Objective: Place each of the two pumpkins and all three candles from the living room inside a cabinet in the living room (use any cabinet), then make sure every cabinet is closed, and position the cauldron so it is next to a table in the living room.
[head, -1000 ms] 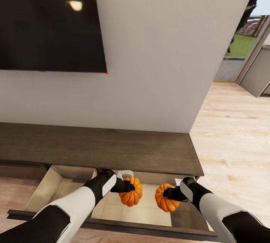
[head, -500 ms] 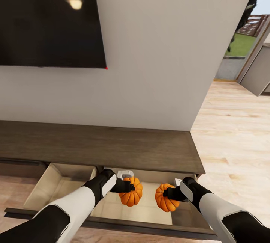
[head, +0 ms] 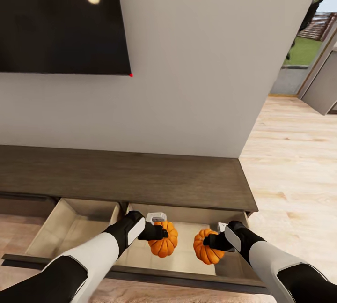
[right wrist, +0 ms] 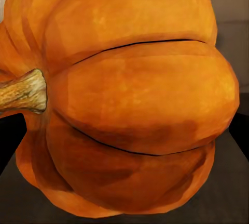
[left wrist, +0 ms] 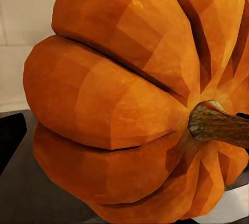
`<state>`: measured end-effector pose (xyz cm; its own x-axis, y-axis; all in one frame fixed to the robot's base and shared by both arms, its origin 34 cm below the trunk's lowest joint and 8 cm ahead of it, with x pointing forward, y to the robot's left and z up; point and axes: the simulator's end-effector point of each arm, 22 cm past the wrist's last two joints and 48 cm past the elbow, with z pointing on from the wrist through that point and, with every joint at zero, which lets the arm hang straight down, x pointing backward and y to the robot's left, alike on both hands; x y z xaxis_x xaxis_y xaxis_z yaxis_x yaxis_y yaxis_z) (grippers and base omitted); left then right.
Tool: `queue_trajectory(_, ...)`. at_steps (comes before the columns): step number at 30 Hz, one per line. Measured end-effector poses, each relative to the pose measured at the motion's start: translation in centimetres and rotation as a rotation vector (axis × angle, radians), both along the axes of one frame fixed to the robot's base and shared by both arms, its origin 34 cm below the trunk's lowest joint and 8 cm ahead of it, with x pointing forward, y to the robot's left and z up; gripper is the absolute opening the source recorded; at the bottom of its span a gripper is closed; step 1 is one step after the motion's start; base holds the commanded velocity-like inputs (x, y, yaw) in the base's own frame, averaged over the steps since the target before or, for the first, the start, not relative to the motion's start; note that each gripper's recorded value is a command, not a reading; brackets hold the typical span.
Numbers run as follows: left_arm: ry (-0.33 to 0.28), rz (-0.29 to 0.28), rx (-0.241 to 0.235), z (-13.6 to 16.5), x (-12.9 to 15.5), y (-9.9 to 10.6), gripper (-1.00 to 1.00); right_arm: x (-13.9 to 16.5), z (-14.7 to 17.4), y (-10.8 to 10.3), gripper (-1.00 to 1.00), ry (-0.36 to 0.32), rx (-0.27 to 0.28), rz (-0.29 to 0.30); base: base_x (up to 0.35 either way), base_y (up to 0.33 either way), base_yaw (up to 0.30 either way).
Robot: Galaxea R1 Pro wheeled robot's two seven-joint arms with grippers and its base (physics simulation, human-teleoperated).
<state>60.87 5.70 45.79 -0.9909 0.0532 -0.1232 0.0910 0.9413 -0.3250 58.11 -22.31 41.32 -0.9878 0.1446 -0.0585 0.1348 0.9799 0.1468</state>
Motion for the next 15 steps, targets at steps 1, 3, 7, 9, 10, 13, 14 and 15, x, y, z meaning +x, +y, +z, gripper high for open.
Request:
queue_trajectory(1,0.002,0.0,0.0,-0.3,-0.1,0.0,-1.0,-0.1,-0.3,0.0,-1.0,0.002,0.0,0.0,0.0,0.0,0.0)
queue_trajectory(3,0.005,0.0,0.0,-0.8,-0.2,0.0,-1.0,-0.2,-0.8,0.0,-1.0,0.004,0.0,0.0,0.0,0.0,0.0)
queue_trajectory(7,0.011,0.0,0.0,-1.9,-0.5,0.0,-1.0,-0.5,-1.9,0.0,-1.0,0.011,0.0,0.0,0.0,0.0,0.0)
queue_trajectory(9,0.014,0.0,0.0,-2.4,-0.6,0.0,-1.0,-0.7,-2.4,0.0,-1.0,0.014,0.0,0.0,0.0,0.0,0.0)
queue_trajectory(10,0.015,0.0,0.0,-2.7,-0.7,0.0,-1.0,-0.8,-2.7,0.0,-1.0,0.015,0.0,0.0,0.0,0.0,0.0)
queue_trajectory(13,0.02,0.001,-0.001,-3.1,-0.9,0.0,-1.0,-1.0,-3.1,0.0,-1.0,0.02,0.0,-0.001,0.0,0.0,0.0)
queue_trajectory(14,0.022,0.001,-0.001,-3.4,-0.9,0.0,-1.0,-1.0,-3.4,0.0,-1.0,0.022,0.0,0.0,0.0,0.0,0.0)
queue_trajectory(15,0.023,-0.001,0.001,-3.7,-1.0,0.0,-1.0,-1.1,-3.6,0.0,-1.0,0.023,0.0,0.0,0.0,0.0,0.0)
